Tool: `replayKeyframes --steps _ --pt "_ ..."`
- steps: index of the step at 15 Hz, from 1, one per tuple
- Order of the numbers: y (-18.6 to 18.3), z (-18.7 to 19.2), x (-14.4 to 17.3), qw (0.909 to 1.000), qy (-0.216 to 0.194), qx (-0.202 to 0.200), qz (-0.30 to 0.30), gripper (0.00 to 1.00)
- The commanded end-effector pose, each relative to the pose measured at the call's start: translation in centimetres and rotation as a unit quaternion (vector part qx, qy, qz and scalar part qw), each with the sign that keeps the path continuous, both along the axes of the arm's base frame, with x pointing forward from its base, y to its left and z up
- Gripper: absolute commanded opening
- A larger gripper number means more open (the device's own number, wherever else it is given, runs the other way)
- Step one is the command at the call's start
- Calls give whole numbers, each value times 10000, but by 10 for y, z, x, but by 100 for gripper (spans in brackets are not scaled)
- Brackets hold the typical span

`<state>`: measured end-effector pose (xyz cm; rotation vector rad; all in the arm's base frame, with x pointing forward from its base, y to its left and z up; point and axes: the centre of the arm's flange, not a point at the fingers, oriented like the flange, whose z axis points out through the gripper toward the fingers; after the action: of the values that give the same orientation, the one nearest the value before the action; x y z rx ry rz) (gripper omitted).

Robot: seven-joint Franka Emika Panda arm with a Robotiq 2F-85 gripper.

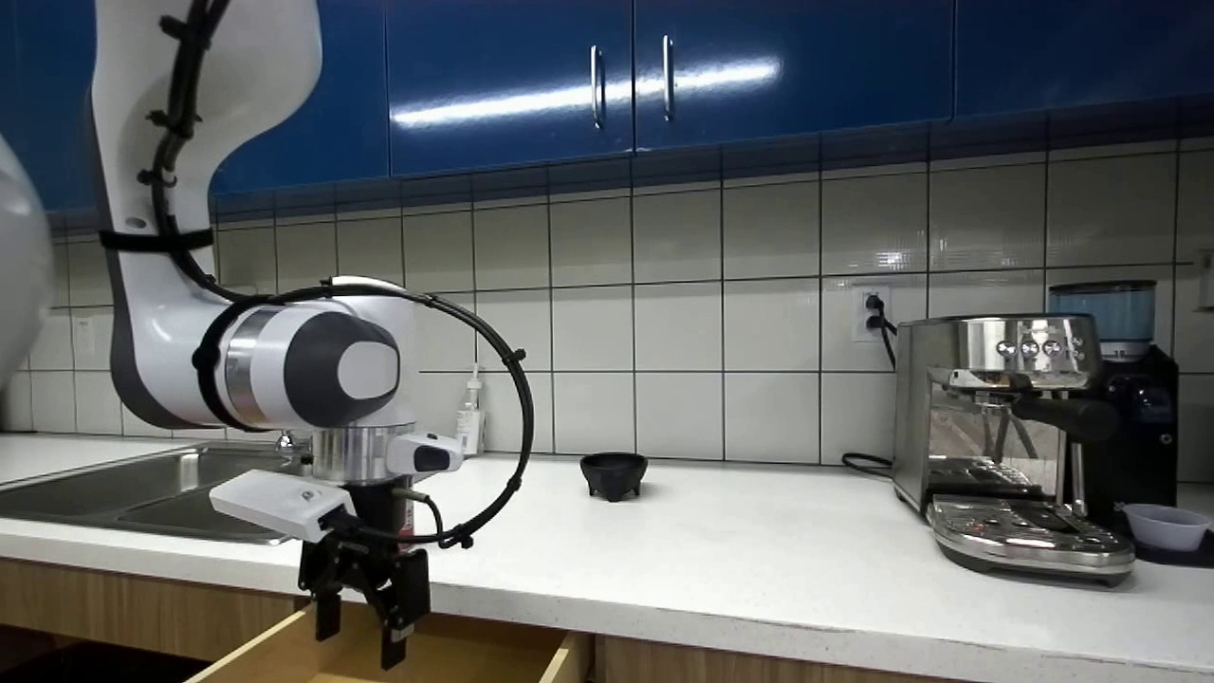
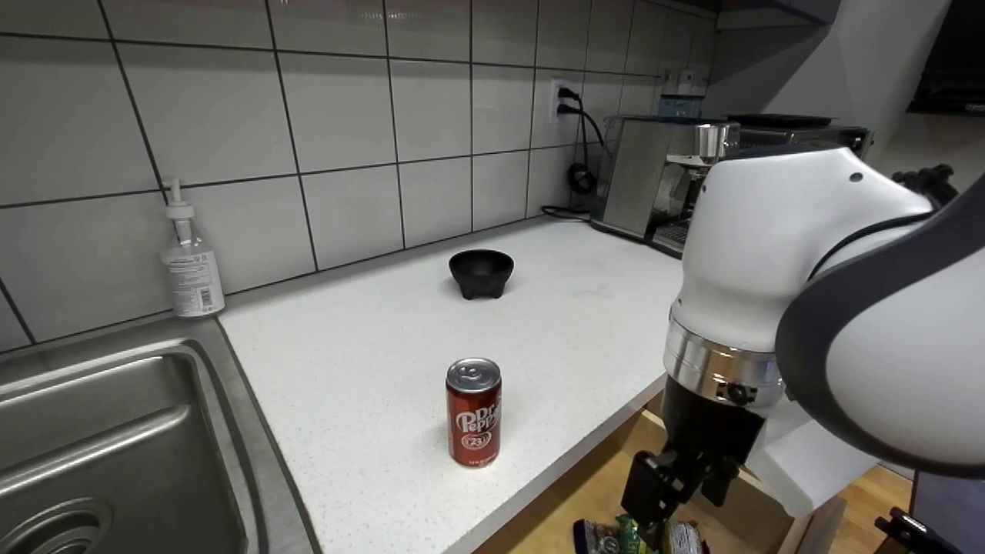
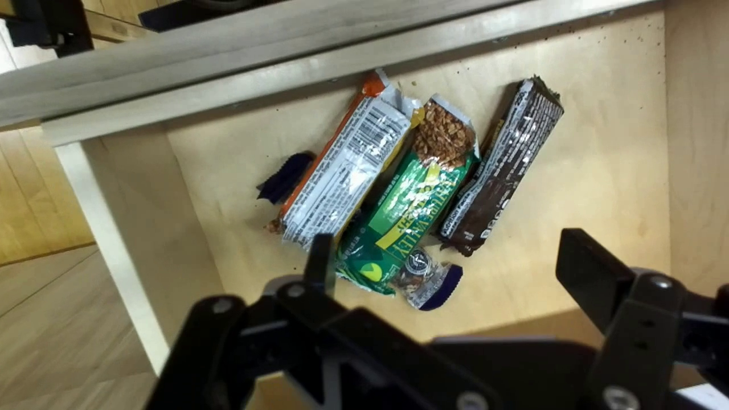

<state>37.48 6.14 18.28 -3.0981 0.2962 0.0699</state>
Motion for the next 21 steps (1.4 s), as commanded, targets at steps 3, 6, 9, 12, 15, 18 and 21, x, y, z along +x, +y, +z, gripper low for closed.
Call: replayKeyframes --steps 3,6,9,12,15,18,21 --pt "-13 28 -28 9978 489 228 388 100" --pt "-12 39 -35 9951 817 248 499 100" --pt "-6 44 -42 9905 1214 245 588 100" --pt "-2 42 -52 9848 1558 332 691 100" --pt "0 36 -63 9752 1945 498 934 100" --pt "1 29 -76 9648 2259 739 1124 100" --pt "1 23 -88 9558 2464 1047 1214 100"
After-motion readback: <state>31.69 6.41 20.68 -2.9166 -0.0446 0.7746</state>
